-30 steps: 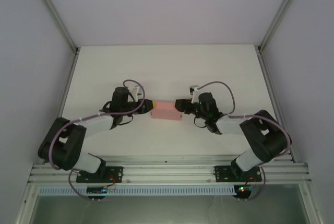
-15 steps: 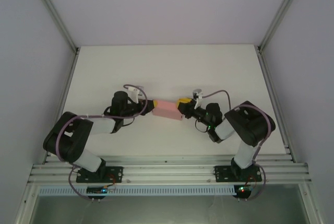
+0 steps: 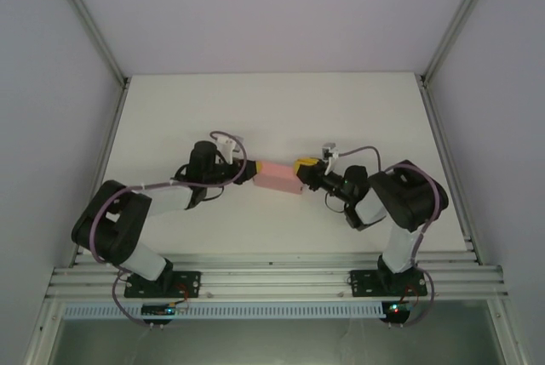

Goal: Assemble paper box

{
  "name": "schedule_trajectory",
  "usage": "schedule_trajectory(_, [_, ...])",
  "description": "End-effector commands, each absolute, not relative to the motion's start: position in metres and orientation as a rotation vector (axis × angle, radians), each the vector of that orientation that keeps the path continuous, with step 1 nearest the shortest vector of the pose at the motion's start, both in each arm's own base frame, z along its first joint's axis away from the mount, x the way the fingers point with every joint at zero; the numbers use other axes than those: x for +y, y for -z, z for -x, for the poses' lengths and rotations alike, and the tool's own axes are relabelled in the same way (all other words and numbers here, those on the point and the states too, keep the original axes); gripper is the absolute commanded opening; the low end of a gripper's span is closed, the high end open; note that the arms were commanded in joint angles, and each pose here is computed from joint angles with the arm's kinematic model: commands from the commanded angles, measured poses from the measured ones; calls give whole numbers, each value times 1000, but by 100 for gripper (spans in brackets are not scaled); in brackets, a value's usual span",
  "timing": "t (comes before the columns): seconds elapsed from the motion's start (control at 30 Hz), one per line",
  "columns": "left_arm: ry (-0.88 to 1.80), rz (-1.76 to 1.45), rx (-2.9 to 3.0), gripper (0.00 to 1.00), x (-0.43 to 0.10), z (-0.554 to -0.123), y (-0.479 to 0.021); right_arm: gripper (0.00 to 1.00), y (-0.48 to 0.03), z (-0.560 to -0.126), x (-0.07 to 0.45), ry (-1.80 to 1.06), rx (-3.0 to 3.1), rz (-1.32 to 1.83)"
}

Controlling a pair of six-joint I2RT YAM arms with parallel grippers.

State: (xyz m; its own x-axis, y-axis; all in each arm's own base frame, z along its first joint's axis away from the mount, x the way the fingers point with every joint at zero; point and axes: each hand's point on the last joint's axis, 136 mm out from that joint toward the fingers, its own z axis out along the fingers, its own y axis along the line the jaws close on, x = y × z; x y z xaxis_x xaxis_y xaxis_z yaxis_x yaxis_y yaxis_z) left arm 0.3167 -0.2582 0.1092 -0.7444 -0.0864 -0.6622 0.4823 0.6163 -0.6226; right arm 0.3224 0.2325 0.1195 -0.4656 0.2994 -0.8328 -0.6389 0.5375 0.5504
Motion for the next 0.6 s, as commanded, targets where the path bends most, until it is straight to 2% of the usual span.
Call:
schedule_trajectory(0.0, [892,-296,2477,30,-228,-292,-44,33,-43,-309,214,-1122,2134,130])
schedule_trajectory(0.07, [880,-291,2474,32,-229,-297,-51,40,-52,-314,218,-1136,2161,126])
schedule_trajectory(0.13, [882,-299,2468,42,-233,-302,-61,45,-60,-319,221,-1126,2211,124])
schedule_trajectory(0.27, [871,-340,2446,57,-239,-308,-76,59,-72,-326,218,-1085,2324,66])
schedule_trajectory(0.33, [874,-355,2430,58,-241,-311,-86,68,-84,-330,218,-1102,2323,48])
schedule_trajectory(0.4, [872,-370,2405,64,-243,-314,-100,70,-101,-333,222,-1127,2294,67])
schedule_trajectory(0.43, [870,-379,2392,71,-243,-316,-107,71,-108,-334,224,-1136,2283,71])
schedule_trajectory(0.47, [862,-381,2373,83,-243,-319,-117,77,-117,-336,225,-1139,2268,80])
schedule_trajectory(0.5, [845,-371,2355,100,-242,-323,-128,86,-125,-337,226,-1139,2254,86])
schedule_trajectory(0.53, [821,-360,2337,100,-240,-327,-139,99,-132,-338,225,-1133,2244,90])
schedule_trajectory(0.57, [791,-346,2318,100,-237,-332,-152,99,-140,-339,224,-1114,2230,107])
